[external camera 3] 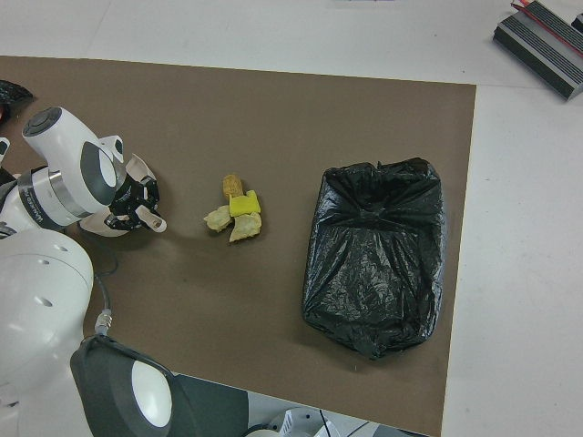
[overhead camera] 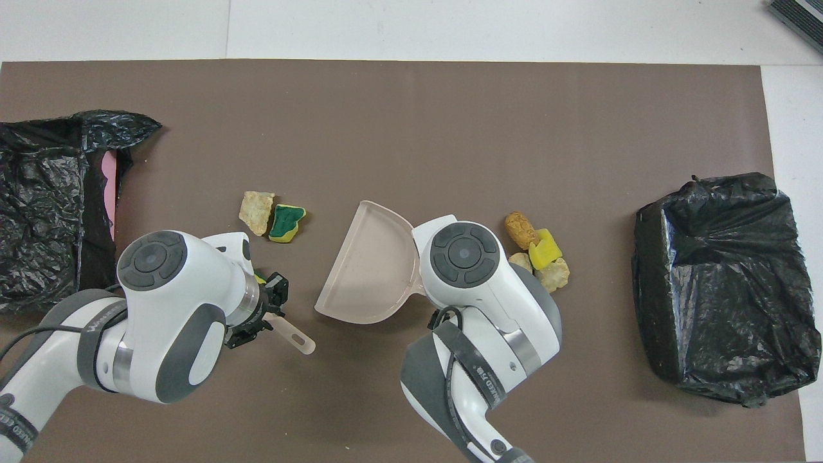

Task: Sweep and dump trash in bin

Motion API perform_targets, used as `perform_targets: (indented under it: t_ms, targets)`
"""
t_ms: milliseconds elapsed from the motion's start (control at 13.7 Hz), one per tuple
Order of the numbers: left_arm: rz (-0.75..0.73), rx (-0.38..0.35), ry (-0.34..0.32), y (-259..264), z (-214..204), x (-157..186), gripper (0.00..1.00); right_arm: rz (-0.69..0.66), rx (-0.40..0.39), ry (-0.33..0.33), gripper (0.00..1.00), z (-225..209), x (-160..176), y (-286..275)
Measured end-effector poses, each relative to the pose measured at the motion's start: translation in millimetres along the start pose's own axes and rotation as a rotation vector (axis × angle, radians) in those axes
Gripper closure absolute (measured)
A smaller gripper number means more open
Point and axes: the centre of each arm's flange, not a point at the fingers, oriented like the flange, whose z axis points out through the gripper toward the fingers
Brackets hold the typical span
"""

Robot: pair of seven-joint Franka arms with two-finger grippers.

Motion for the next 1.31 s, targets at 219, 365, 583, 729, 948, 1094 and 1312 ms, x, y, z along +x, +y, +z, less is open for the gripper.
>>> perform_targets:
  t_ms: [219, 365, 583, 729, 948, 1094, 1312]
  targets:
    - [0.121, -0.004, 0.0, 9, 7, 12, 0.74, 0.001, 0.0, 0.0, 0.67, 0, 0, 0]
    - [0.233, -0.01, 0.001, 8, 5, 28, 0.74, 0.001, 0.0, -0.001, 0.67, 0, 0, 0]
    - [0.425, -0.004, 0.013, 6, 4, 36, 0.74, 0.018, 0.001, -0.001, 0.67, 0, 0, 0]
    - [0.552, 0.0, 0.014, 7, 4, 35, 0.74, 0.02, 0.002, -0.003, 0.67, 0, 0, 0]
    - [0.718, 0.005, 0.014, 8, 5, 30, 0.74, 0.027, 0.004, -0.007, 0.67, 1, -1, 0]
    - [0.844, 0.012, 0.014, 13, 7, 16, 0.74, 0.027, 0.004, -0.007, 0.67, 1, -1, 0]
    - [1.0, 0.032, 0.014, 27, 14, -29, 0.74, 0.028, 0.006, -0.011, 0.67, 1, -1, -1]
